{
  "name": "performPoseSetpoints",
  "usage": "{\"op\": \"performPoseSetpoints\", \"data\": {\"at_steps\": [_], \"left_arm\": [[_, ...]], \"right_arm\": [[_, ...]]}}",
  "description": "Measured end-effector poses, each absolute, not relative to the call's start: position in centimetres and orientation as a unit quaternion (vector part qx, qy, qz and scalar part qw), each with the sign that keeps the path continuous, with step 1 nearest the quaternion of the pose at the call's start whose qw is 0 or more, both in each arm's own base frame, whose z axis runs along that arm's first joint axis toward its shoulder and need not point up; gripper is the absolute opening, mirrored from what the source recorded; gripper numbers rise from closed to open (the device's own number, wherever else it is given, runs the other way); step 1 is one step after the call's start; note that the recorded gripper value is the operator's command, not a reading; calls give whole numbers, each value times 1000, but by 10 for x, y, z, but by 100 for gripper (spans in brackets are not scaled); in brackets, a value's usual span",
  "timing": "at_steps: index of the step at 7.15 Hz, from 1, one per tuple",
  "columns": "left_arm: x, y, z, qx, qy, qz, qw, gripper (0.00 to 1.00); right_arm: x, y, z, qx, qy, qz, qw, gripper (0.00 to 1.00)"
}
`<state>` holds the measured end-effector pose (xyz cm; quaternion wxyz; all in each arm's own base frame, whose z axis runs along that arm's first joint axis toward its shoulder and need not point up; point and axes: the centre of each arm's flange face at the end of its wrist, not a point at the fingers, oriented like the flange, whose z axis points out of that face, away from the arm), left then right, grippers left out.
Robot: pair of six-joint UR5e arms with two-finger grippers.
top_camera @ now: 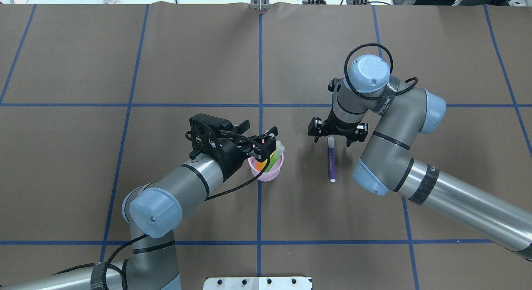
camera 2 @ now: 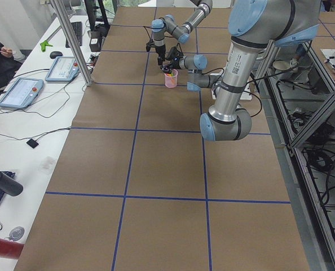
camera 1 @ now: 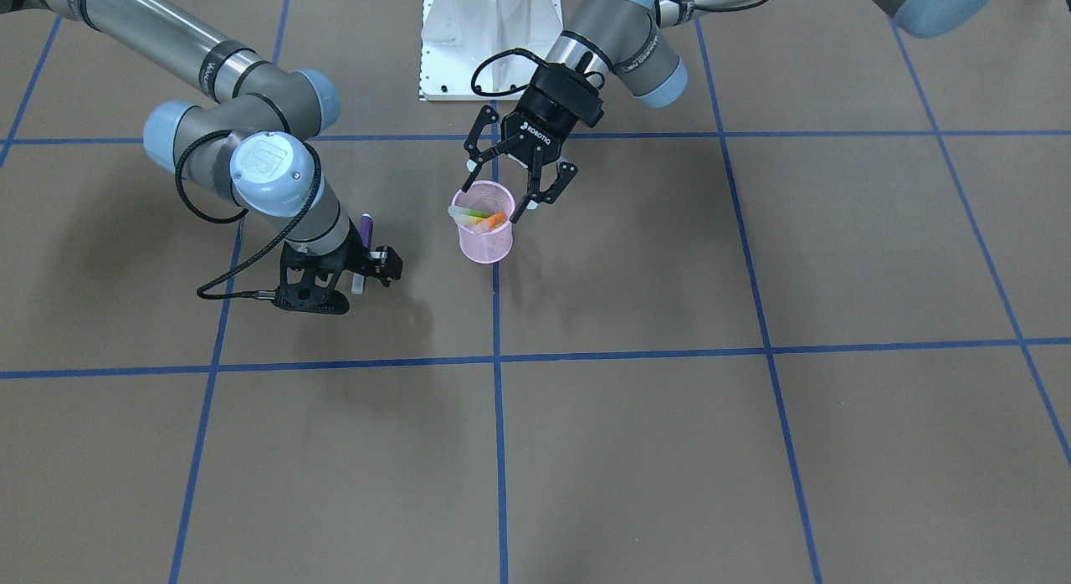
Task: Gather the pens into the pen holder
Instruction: 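Lower the orange marker into the cup while the right descends onto the purple marker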
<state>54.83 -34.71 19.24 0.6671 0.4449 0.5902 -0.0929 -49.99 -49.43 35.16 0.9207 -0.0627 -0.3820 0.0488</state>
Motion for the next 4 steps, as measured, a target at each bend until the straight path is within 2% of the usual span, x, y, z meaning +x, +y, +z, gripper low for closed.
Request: {"op": "performPoseSetpoints", "data": {"at_steps": [3, 4], "left_arm": [[546, -347, 190, 446, 592, -94, 665, 100], [542, -348, 187, 446, 594, -94, 662, 100]], "right_arm": [[-502, -493, 355, -64, -380, 45, 922, 62], [-502, -493, 355, -64, -380, 45, 922, 62]]}}
